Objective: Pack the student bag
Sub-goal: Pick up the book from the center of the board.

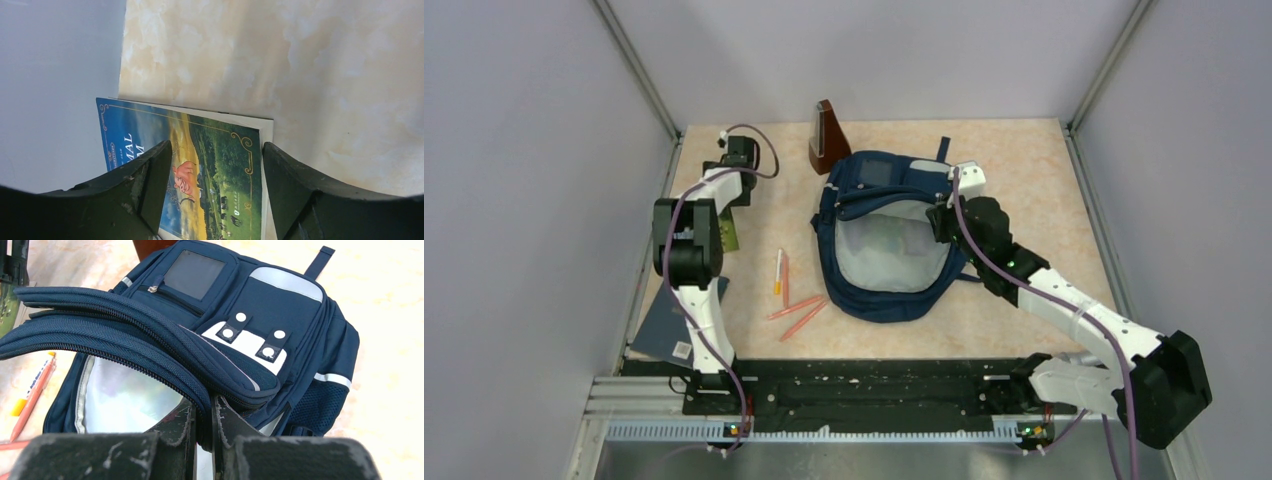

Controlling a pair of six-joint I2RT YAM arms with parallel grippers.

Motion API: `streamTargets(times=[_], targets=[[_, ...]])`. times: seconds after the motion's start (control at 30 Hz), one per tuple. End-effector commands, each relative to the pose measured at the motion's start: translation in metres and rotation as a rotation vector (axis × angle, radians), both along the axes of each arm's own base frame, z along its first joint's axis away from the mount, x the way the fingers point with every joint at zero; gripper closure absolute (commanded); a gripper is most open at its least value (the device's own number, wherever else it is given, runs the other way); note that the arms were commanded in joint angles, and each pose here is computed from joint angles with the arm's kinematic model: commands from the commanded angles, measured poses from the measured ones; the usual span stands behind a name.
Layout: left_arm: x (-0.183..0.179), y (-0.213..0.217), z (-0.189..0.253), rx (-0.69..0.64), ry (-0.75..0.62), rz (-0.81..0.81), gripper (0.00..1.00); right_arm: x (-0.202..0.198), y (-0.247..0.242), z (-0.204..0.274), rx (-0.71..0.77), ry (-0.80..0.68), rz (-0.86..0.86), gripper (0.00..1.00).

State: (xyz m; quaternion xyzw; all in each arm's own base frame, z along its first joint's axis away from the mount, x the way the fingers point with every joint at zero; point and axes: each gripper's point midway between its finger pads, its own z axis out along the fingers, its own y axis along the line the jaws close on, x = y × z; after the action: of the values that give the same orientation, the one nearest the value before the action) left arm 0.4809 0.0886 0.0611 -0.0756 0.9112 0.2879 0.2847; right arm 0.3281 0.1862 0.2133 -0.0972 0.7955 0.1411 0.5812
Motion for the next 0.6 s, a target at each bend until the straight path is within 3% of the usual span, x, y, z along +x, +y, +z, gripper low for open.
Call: streamTargets(times=[0.0,0.57], targets=[[-0.003,0.012,0.025,0.023,-0.052,0.032,0.3,0.008,0.01,0.03,0.112,-0.068,0.007,1.0],[-0.025,0.012,0.02,-0.004,-0.115,0.101,0.74,0.008,0.012,0.029,0.121,-0.063,0.015,1.0]])
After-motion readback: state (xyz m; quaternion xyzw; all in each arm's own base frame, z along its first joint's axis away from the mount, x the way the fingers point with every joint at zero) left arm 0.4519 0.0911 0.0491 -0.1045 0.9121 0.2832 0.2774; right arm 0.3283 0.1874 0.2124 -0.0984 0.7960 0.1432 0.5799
